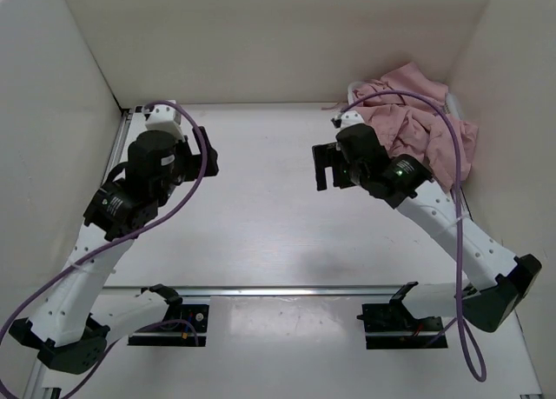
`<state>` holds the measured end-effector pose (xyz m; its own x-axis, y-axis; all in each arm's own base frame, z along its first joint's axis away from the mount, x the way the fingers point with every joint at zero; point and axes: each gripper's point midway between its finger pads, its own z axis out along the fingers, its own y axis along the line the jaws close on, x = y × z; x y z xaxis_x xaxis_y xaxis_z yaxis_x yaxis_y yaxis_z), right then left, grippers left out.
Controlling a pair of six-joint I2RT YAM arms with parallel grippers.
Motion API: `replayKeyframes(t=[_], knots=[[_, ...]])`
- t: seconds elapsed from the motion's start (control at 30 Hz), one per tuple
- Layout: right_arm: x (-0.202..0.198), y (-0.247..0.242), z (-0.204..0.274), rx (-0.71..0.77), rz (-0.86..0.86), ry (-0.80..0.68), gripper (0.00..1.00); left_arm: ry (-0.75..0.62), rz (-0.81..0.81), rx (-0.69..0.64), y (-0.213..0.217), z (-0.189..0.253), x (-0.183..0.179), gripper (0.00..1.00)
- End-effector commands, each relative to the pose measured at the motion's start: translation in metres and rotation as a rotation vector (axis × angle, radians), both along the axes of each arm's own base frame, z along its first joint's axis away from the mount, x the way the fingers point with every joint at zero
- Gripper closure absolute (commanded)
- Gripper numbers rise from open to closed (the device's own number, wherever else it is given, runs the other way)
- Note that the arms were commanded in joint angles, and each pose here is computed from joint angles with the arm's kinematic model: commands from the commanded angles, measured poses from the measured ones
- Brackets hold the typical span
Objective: Fold and stack the trousers
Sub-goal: Grab the trousers from the pile
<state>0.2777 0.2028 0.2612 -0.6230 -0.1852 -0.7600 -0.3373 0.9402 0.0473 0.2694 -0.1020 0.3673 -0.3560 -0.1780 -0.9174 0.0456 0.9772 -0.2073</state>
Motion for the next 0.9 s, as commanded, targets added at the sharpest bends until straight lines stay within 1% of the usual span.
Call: replayKeyframes(t=[0.0,0.03,0.17,0.33,0.37,0.43,0.5,0.53,0.57,0.63,0.67,0.7,0.73,0.77,0.8,0.83,0.87], knots=[[-0.004,-0.024,0.017,0.011,-0.096,-0.05,0.0,0.025,-0.076,-0.028,-0.016,-0.005,-0.003,0.0],[-0.004,-0.034,0.021,0.008,-0.134,-0.074,0.0,0.026,-0.076,-0.028,-0.015,-0.003,-0.005,0.0],[-0.015,-0.051,0.022,0.005,-0.177,-0.092,0.0,0.019,-0.073,-0.041,-0.014,0.0,-0.007,0.0],[-0.033,-0.088,0.029,0.01,-0.291,-0.143,0.0,0.044,-0.072,-0.027,-0.01,-0.014,-0.013,0.0],[-0.036,-0.102,0.024,-0.03,-0.34,-0.153,0.0,0.047,-0.069,-0.035,-0.009,-0.014,-0.016,0.0],[-0.04,-0.116,0.028,-0.03,-0.386,-0.19,0.0,0.06,-0.068,-0.027,-0.009,-0.021,-0.015,0.0],[-0.041,-0.142,0.028,-0.083,-0.49,-0.248,0.0,0.098,-0.073,-0.019,-0.011,-0.035,-0.017,0.0],[-0.04,-0.146,0.031,-0.039,-0.568,-0.268,0.0,0.112,-0.081,-0.016,-0.012,-0.041,-0.018,0.0],[-0.037,-0.155,0.031,-0.03,-0.617,-0.267,0.0,0.114,-0.077,-0.025,-0.012,-0.041,-0.018,0.0],[-0.02,-0.145,0.03,-0.041,-0.561,-0.223,0.0,0.126,-0.073,-0.027,-0.013,-0.046,-0.018,0.0],[-0.01,-0.142,0.023,0.014,-0.55,-0.145,0.0,0.138,-0.077,-0.035,-0.015,-0.049,-0.018,0.0],[0.008,-0.134,0.008,0.004,-0.522,-0.072,0.0,0.148,-0.077,-0.029,-0.016,-0.053,-0.016,0.0],[0.023,-0.132,0.011,0.04,-0.517,-0.065,0.0,0.159,-0.086,-0.028,-0.019,-0.055,-0.015,0.0],[0.041,-0.146,-0.004,0.034,-0.573,-0.022,0.0,0.175,-0.085,-0.019,-0.018,-0.061,-0.017,0.0],[0.053,-0.141,-0.01,0.076,-0.545,0.002,0.0,0.183,-0.084,-0.014,-0.019,-0.063,-0.015,0.0],[0.071,-0.141,-0.007,0.131,-0.543,-0.015,0.0,0.194,-0.08,-0.017,-0.018,-0.065,-0.017,0.0],[0.09,-0.156,-0.024,0.163,-0.584,0.036,0.0,0.194,-0.08,-0.017,-0.018,-0.065,-0.017,0.0]])
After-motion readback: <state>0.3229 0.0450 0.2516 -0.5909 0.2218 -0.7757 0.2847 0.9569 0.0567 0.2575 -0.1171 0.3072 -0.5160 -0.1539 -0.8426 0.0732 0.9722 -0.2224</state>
